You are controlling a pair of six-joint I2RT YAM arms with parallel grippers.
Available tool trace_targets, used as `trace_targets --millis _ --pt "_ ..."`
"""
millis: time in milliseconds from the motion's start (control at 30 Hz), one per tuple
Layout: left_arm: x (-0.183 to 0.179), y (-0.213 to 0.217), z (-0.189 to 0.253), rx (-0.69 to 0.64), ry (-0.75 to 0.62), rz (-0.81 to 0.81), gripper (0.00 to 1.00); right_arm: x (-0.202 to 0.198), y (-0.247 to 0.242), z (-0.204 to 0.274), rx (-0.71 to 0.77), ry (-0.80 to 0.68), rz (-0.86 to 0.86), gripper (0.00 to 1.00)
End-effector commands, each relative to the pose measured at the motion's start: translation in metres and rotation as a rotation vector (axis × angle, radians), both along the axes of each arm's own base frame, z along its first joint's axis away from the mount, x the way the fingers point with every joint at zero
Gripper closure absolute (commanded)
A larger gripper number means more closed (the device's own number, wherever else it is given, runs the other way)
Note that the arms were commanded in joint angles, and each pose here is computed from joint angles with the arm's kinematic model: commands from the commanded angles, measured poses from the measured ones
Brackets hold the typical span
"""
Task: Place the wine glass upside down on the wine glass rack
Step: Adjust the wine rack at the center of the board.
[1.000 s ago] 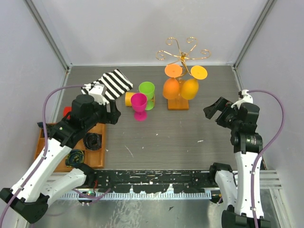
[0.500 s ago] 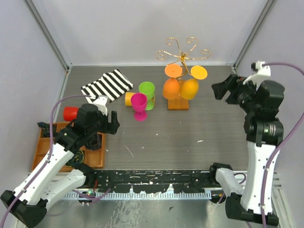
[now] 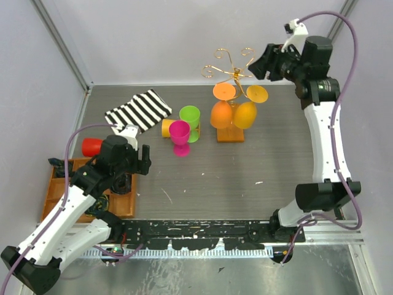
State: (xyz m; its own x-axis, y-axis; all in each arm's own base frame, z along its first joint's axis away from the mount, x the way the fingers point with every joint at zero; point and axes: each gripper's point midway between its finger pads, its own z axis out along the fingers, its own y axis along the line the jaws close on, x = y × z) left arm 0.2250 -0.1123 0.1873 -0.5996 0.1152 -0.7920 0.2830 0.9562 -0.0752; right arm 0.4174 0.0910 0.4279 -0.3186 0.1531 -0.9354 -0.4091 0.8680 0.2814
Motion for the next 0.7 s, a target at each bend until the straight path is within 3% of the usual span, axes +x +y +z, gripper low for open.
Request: trace_targets --millis 0,300,667 --pt "-0.002 0.004 -0.002 0.014 0.016 0.019 0.15 0.015 0.014 0.032 -0.103 -0.131 0.042 0.36" --pt "-0.013 0.007 -0.004 -0.037 0.030 0.056 0.16 0.078 0.057 -0.008 -0.244 -0.092 0.073 0.45" --pt "-0.014 0.006 -0.005 -0.037 0.037 0.053 0.16 0.091 0.056 -0.031 -0.331 -0.070 0.014 0.56"
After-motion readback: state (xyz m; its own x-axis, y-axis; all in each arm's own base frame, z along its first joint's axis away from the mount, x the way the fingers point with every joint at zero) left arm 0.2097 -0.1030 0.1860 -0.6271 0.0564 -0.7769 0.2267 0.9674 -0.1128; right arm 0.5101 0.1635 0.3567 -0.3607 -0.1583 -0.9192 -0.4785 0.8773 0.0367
